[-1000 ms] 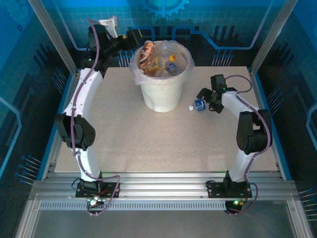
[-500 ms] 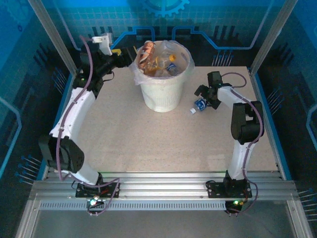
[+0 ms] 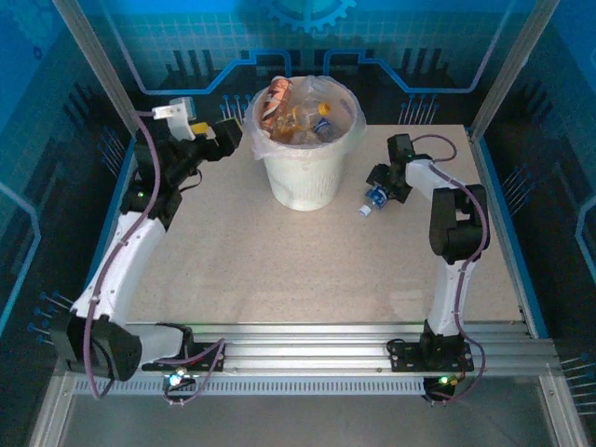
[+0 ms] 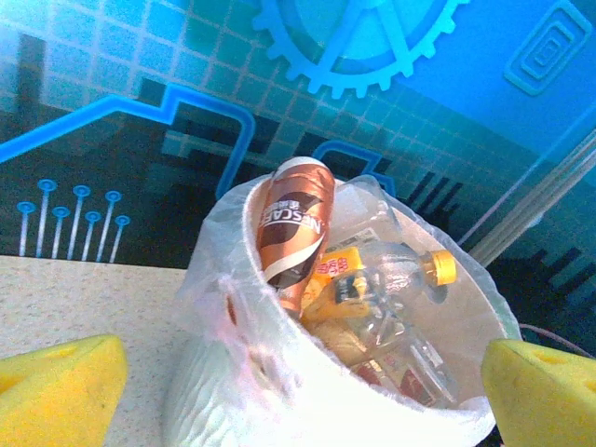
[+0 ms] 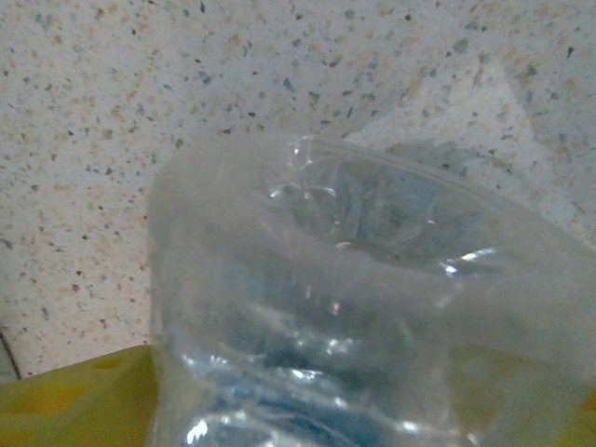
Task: Put the plastic bottles in the bin
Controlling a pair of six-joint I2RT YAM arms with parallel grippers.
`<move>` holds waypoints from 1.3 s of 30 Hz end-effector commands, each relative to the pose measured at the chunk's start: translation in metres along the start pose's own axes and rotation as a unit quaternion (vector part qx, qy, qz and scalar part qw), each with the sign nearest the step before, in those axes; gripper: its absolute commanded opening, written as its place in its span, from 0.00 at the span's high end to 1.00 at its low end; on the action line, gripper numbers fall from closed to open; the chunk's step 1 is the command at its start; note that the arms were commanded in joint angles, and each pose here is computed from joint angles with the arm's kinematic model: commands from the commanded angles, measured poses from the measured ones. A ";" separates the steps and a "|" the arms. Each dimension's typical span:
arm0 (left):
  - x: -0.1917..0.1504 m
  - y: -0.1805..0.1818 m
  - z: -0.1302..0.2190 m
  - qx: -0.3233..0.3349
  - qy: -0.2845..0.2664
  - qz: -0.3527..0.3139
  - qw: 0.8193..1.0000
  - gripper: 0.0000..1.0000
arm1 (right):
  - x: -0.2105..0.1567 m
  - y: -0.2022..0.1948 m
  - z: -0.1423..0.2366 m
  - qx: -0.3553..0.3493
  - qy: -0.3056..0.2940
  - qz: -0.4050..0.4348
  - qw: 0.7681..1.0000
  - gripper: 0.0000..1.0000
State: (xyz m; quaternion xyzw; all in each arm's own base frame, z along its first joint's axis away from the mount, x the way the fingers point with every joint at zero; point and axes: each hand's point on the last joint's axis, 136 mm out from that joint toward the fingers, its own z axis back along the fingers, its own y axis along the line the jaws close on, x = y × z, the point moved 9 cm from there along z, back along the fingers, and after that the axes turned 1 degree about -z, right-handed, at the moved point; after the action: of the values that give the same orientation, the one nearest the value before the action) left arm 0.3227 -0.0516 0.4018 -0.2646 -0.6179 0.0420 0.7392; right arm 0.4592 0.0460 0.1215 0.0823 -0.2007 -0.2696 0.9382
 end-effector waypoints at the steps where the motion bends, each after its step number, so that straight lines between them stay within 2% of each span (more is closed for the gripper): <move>1: -0.002 0.004 0.019 0.034 -0.018 -0.003 0.999 0.01 | -0.005 -0.005 -0.009 -0.006 0.016 0.023 1.000 0.23; 3: -0.006 0.005 0.027 0.042 -0.014 -0.002 0.999 0.01 | -0.006 -0.006 -0.010 -0.007 0.017 0.030 0.999 0.28; 8: -0.016 0.009 0.043 0.069 -0.006 -0.001 0.998 0.01 | -0.003 -0.002 0.006 -0.001 0.006 0.047 0.999 0.47; 12: -0.023 0.011 0.053 0.085 -0.001 -0.001 0.996 0.01 | -0.003 0.007 0.044 0.018 -0.019 0.061 0.998 0.52; 18: -0.035 0.016 0.060 0.100 0.009 0.006 0.995 0.01 | -0.008 0.034 0.146 0.074 -0.086 0.094 0.989 0.53; 23: -0.042 0.019 0.062 0.104 0.019 0.011 0.994 0.01 | -0.018 0.057 0.236 0.127 -0.152 0.133 0.971 0.53; 26: -0.043 0.019 0.062 0.104 0.023 0.011 0.994 0.01 | -0.019 0.069 0.275 0.164 -0.180 0.146 0.959 0.52; 32: -0.042 0.018 0.063 0.097 0.021 0.012 0.995 0.01 | -0.011 0.099 0.315 0.256 -0.187 0.152 0.936 0.52; 39: -0.045 0.017 0.065 0.093 0.022 0.015 0.995 0.01 | 0.005 0.138 0.307 0.277 -0.174 0.151 0.933 0.52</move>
State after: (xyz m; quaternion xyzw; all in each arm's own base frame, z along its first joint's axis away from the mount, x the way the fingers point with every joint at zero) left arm 0.2612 -0.0336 0.3627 -0.2025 -0.5886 0.1018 0.7760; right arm 0.3900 0.1328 0.4472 0.2465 -0.4682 -0.0717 0.8455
